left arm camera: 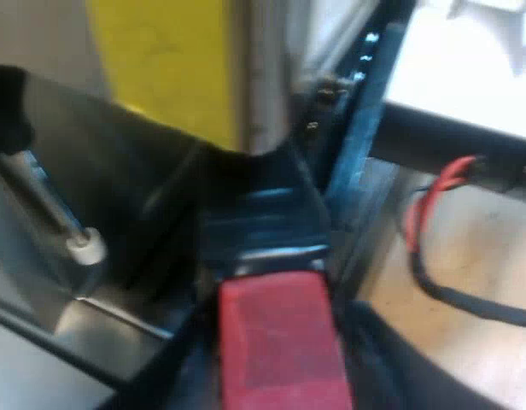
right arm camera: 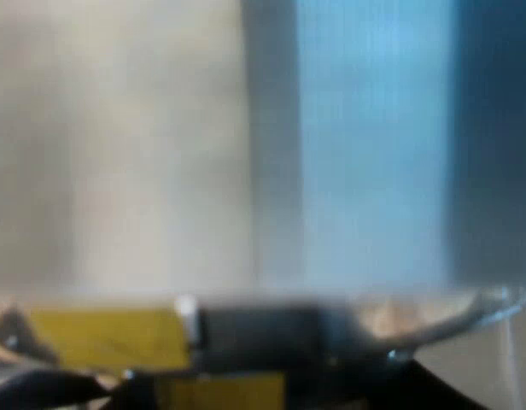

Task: Put the handle in the coffee machine

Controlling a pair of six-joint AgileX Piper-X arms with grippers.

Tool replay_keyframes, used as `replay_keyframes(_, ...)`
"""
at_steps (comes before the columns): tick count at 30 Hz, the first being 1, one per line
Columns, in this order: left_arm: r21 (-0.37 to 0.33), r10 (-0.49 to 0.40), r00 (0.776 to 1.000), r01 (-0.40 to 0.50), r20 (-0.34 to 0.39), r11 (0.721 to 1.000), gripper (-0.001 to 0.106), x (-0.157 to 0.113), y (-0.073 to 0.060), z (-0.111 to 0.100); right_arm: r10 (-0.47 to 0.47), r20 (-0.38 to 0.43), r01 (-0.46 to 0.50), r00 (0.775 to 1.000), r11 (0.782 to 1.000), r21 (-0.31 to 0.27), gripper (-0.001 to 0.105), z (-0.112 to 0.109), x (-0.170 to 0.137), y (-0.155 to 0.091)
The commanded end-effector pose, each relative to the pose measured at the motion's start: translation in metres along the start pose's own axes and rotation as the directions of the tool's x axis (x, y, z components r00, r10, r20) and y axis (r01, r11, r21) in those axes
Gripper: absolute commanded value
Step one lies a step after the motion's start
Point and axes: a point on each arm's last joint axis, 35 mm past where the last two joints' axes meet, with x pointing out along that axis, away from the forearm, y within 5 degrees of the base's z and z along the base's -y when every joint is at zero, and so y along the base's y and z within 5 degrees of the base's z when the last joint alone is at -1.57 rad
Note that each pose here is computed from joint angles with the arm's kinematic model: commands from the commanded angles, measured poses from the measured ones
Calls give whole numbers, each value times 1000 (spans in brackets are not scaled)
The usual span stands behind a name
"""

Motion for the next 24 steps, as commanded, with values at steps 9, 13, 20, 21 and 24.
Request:
replay_keyframes(9, 107, -20, 999, 16, 33, 994, 52, -13, -18, 13, -71, 149, 59, 986, 995, 81, 28, 40, 7, -14)
replay_keyframes(13, 132, 17, 1000, -19, 18, 991, 52, -18, -23, 15, -72, 151, 61, 986, 995, 78, 28, 42, 7, -15)
replay_keyframes(20, 104, 97, 995, -100, 26, 990, 52, -33, -18, 11, -74, 154, 62, 985, 995, 82, 28, 44, 7, -16)
replay_keyframes(21, 100, 102, 994, -104, 31, 990, 52, -36, -18, 12, -74, 154, 62, 985, 995, 82, 28, 44, 7, -16)
replay_keyframes(24, 81, 97, 993, -102, 72, 991, 52, -47, -18, 18, -74, 154, 62, 985, 995, 82, 28, 44, 7, -16)
